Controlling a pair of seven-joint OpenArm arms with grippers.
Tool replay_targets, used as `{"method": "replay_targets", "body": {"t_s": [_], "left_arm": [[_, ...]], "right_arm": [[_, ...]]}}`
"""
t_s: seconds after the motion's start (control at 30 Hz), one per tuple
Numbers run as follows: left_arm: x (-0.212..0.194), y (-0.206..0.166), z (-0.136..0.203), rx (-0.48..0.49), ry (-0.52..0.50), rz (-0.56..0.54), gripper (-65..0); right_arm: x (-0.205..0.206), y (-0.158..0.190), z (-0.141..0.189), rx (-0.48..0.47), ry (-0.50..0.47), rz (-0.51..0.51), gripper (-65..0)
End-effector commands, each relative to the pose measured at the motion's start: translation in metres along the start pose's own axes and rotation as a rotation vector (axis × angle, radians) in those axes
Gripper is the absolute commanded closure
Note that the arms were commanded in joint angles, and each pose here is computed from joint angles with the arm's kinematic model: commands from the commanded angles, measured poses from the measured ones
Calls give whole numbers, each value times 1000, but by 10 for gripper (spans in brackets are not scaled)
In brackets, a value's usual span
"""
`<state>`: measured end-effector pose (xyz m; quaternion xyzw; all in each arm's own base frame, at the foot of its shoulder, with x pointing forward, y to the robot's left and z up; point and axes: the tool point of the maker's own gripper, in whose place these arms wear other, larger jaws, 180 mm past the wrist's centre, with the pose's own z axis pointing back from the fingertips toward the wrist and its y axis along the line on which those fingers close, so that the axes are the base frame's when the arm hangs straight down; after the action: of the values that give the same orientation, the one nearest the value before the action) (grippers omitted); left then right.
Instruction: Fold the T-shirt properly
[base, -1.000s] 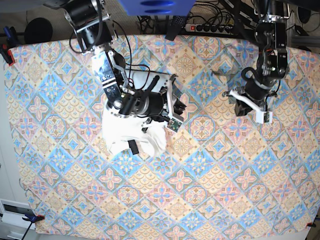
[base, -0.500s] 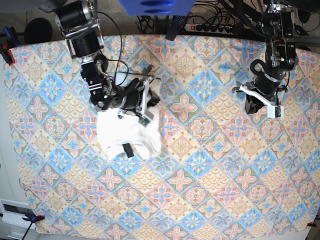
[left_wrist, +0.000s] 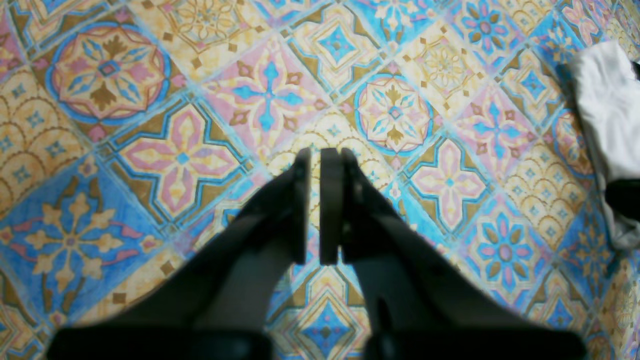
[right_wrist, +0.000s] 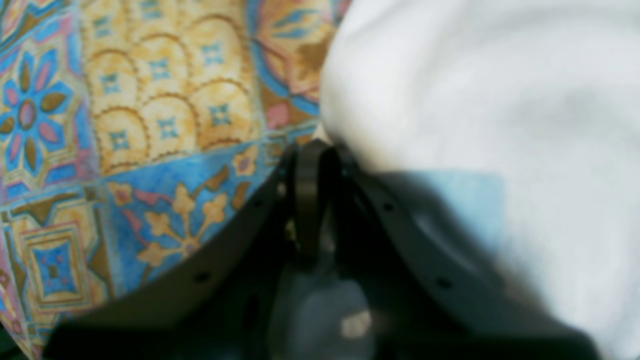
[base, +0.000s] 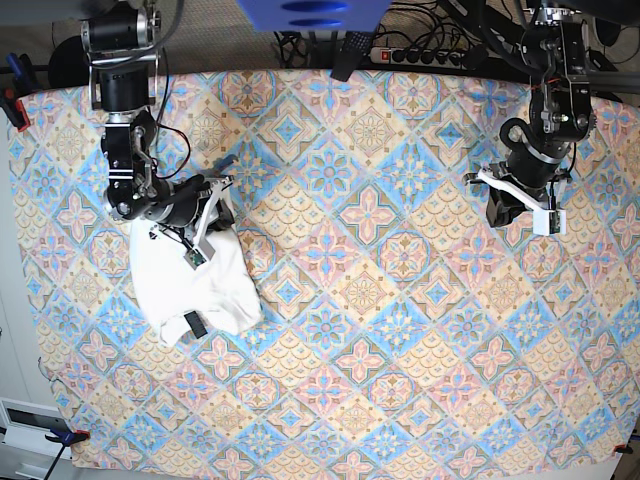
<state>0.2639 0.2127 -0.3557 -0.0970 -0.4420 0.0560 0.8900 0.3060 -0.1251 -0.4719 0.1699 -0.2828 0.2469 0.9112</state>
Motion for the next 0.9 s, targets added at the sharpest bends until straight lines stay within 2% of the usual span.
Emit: {"method": "replay_targets", "body": {"t_s": [0.0, 0.13, 0.27, 0.43, 0.53, 0.7, 0.87], "left_arm": [[8, -1, 4, -10, -30, -9, -23], [0, -1, 6, -9, -12, -4, -23], [-17, 5, 13, 6, 27, 0, -23], [-43, 15, 27, 26, 99, -11, -23], [-64, 28, 45, 68, 151, -3, -22], [-71, 27, 87, 89, 177, -43, -19], [-95, 44, 121, 151, 261, -50, -18]], "right_arm": [[17, -5, 5, -10, -42, 18, -42], [40, -2, 18, -32, -72, 85, -42], [37, 21, 41, -49, -80, 160, -42], [14, 17, 95, -171, -82, 156, -42], [-18, 13, 130, -251, -47, 124, -42], [-102, 1, 178, -353, 109, 2, -42], [-169, 3, 220, -413, 258, -93, -42]]}}
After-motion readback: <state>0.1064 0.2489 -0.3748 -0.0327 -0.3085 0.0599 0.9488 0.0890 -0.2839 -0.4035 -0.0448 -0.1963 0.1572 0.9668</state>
